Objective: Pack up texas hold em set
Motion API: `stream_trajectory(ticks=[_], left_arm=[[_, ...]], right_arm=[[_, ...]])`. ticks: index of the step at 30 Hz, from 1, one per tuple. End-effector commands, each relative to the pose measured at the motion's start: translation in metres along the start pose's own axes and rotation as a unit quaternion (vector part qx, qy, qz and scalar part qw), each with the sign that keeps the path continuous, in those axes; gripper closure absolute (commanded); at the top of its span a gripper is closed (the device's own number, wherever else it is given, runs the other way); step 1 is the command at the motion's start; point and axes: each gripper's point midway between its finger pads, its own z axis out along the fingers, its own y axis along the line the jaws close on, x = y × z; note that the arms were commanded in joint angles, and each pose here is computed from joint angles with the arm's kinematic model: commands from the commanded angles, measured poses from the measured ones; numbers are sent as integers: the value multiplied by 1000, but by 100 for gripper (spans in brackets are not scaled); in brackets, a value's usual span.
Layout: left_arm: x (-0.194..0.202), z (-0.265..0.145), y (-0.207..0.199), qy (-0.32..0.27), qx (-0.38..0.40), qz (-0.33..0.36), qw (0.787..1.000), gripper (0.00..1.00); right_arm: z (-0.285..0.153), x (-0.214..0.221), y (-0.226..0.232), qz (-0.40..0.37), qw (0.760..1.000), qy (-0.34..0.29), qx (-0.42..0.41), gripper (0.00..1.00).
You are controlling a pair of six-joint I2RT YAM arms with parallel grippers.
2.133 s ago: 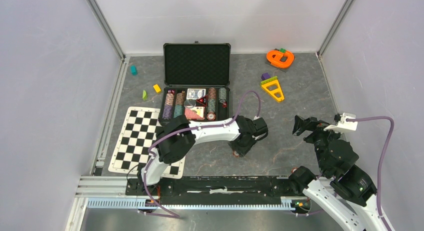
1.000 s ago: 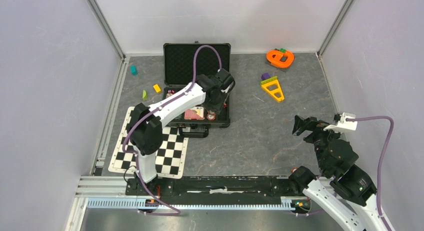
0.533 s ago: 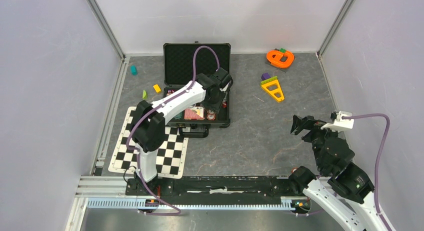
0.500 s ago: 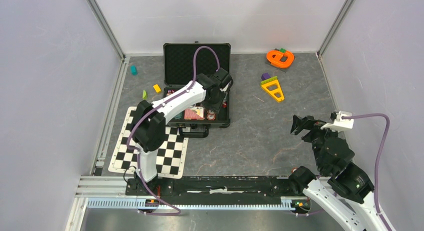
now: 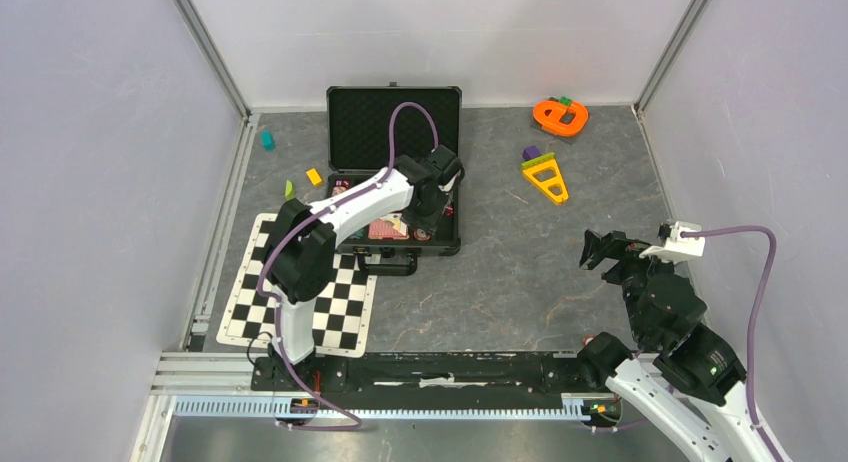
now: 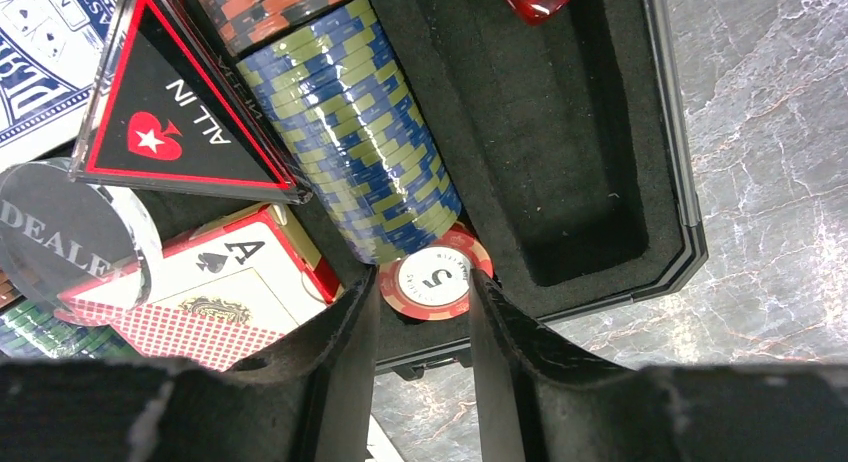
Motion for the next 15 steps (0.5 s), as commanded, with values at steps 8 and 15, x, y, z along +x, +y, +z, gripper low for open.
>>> stream_trajectory(ticks=[8,15], left_arm=[[-10,-14,7,-34,-7,-6,999,22],[-20,-57,13,-105,7,-22,994,0]], right_arm=[[8,4,10,-6,1000,3,-9,2],[22,25,37,-47,996,60,-44,1]])
